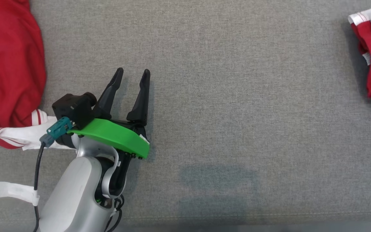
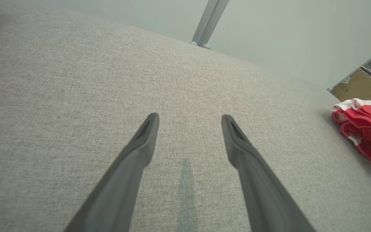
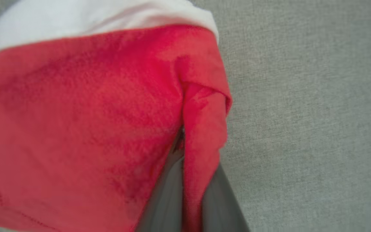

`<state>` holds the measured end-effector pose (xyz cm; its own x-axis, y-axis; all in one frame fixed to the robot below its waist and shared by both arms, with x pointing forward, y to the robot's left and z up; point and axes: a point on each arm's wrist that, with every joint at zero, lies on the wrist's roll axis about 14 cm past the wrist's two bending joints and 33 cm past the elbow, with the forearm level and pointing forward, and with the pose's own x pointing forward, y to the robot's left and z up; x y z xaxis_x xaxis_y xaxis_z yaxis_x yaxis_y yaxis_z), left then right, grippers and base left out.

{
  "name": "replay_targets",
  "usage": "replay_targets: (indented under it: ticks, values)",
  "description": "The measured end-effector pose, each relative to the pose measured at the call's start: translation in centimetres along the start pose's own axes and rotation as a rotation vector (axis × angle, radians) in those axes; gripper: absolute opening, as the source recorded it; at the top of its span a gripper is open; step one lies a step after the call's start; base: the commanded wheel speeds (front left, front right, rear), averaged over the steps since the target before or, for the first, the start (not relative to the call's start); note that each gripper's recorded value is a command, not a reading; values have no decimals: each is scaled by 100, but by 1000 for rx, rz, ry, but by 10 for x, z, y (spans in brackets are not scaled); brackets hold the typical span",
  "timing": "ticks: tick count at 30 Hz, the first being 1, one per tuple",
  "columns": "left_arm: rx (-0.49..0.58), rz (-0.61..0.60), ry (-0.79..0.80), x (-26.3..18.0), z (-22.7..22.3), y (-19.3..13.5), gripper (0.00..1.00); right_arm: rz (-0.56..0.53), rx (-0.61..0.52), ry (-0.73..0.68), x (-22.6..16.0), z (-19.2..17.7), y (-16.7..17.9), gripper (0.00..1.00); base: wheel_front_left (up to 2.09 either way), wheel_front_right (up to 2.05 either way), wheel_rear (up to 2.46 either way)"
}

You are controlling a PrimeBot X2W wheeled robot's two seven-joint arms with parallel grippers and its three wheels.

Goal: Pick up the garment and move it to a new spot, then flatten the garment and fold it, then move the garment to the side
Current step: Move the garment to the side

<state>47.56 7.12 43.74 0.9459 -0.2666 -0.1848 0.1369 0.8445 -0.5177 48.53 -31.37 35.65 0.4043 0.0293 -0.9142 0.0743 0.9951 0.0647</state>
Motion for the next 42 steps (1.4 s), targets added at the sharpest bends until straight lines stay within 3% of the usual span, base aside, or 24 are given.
replay_targets:
  ticks: [6,11,12,13,14,21,30,34,38,42]
  values:
    - [6,-17,20,6,-7,-4,100,-141,-5,15,-10,-14,-49,0,0,0,0]
    - [21,-24,16,9,-4,-4,100,-162,14,-37,-13,-12,-58,0,0,0,0]
    - [23,-25,19,9,-4,-4,100,-179,-1,-40,-13,-14,-62,24,0,0,0]
    - [22,-28,24,9,-6,-5,100,-199,-13,-45,-14,-17,-67,70,0,0,0]
    - [21,-30,28,10,-6,-6,100,-218,-19,-45,-15,-19,-73,100,0,0,0]
    - [25,-24,36,9,-8,-5,100,-273,-18,-10,-13,-47,-90,100,0,0,0]
    - [39,-21,-14,3,5,-9,100,-368,-5,-92,-34,-57,-119,100,0,0,0]
    - [58,-4,-60,-3,18,-5,100,-361,-40,-316,-52,-20,-113,100,0,0,0]
    - [91,47,-124,-17,35,11,100,-278,-89,-620,-80,35,-77,100,0,0,0]
    - [155,88,-168,-35,48,28,100,-208,-125,-864,-109,63,-44,100,0,0,0]
